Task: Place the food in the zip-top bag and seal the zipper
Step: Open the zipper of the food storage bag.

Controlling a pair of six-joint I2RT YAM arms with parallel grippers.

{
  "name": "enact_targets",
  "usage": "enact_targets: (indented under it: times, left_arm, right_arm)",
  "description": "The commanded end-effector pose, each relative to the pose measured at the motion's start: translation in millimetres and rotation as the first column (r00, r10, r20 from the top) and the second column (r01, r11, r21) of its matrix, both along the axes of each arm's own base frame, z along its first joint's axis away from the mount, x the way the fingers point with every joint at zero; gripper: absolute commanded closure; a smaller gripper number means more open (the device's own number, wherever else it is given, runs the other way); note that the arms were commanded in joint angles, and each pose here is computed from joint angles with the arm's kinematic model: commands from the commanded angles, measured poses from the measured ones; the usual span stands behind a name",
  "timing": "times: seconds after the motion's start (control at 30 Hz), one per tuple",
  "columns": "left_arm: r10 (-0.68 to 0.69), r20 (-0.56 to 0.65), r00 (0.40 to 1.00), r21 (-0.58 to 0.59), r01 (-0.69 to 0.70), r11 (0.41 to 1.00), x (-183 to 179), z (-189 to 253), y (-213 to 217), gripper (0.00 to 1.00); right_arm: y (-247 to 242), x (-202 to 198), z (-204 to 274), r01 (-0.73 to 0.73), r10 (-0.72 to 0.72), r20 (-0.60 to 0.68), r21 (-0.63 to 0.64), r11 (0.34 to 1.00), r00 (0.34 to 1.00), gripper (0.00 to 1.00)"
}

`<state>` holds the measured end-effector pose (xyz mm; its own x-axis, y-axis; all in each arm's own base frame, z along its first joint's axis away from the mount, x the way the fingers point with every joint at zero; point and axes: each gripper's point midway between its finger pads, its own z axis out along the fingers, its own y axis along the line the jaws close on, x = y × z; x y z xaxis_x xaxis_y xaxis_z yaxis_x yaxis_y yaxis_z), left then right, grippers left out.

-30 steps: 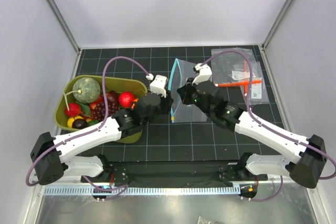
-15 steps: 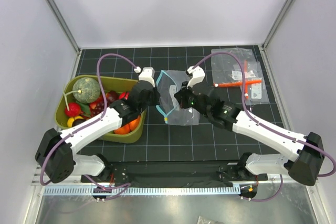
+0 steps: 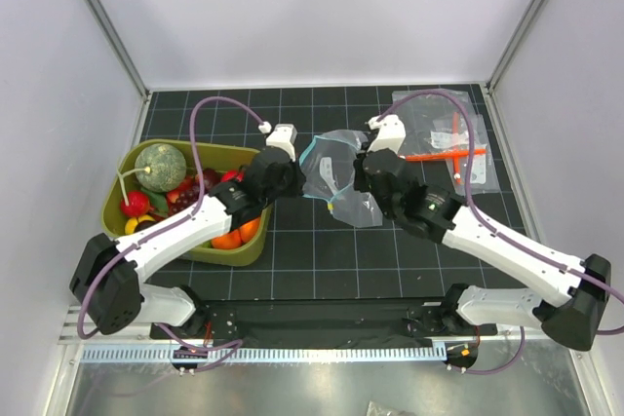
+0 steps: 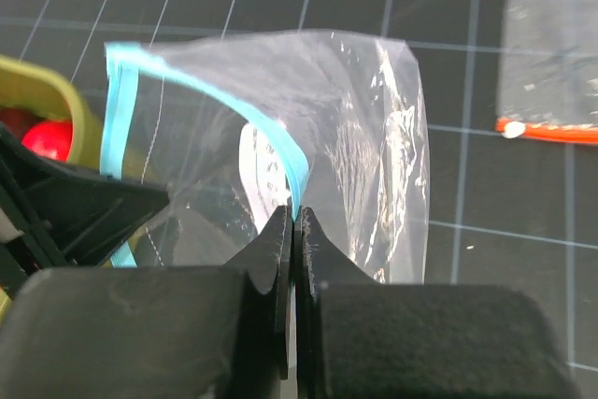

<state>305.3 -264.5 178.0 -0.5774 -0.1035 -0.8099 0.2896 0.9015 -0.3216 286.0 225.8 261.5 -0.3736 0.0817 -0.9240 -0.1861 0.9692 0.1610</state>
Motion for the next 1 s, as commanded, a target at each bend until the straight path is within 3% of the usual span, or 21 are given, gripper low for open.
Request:
enact_targets:
  times: [0.0, 0.2, 0.3, 0.33, 0.43, 0.53, 0.8, 0.9, 0.97]
  left_arm:
    - [0.001, 0.009, 1.0, 0.025, -0.001, 1.0, 3, 7, -5, 1.0]
    - [0.009, -0.017, 1.0, 0.059, -0.008, 0.998, 7, -1, -7, 0.94]
    - [-0.029, -0.02, 0.999, 0.045, 0.03, 0.999, 0, 5, -13, 0.72]
    - [-0.037, -0.003, 0.999, 0.045, 0.037, 0.998, -1, 10, -13, 0.58]
    - [-0.059, 0.037, 0.998, 0.024, 0.058, 0.998, -9, 28, -11, 0.35]
    - [-0.087, 0.068, 0.994, -0.018, 0.088, 0.996, -19, 46, -9, 0.23]
    - [-0.077, 0.122, 0.99, -0.058, 0.084, 0.995, -41, 88, 16, 0.11]
    - [-0.021, 0.168, 0.985, -0.072, 0.034, 0.997, -44, 104, 34, 0.09]
    - [0.094, 0.192, 0.977, -0.051, -0.086, 0.995, -38, 105, 58, 0.06]
  right_arm:
    - [-30, 0, 42, 0.108, -0.111, 0.103, 0.039, 0.993, 0.988, 0.99]
    - [-39, -7, 50, 0.102, -0.111, 0.132, 0.076, 0.992, 0.985, 0.99]
    - [-30, -7, 45, 0.065, -0.073, 0.116, 0.072, 0.995, 0.991, 0.99]
    - [-27, -6, 42, 0.061, -0.068, 0.112, 0.069, 0.996, 0.991, 0.99]
    - [-13, -1, 32, 0.034, -0.038, 0.079, 0.05, 0.998, 0.996, 0.99]
    - [-2, 4, 17, 0.021, -0.022, 0.048, 0.025, 0.999, 0.999, 0.99]
    - [5, 14, -2, 0.042, -0.042, 0.015, -0.046, 0.998, 0.999, 0.99]
    - [2, 15, -1, 0.056, -0.055, 0.02, -0.051, 0.997, 0.998, 0.99]
    - [-1, 15, 0, 0.068, -0.067, 0.023, -0.058, 0.996, 0.997, 0.99]
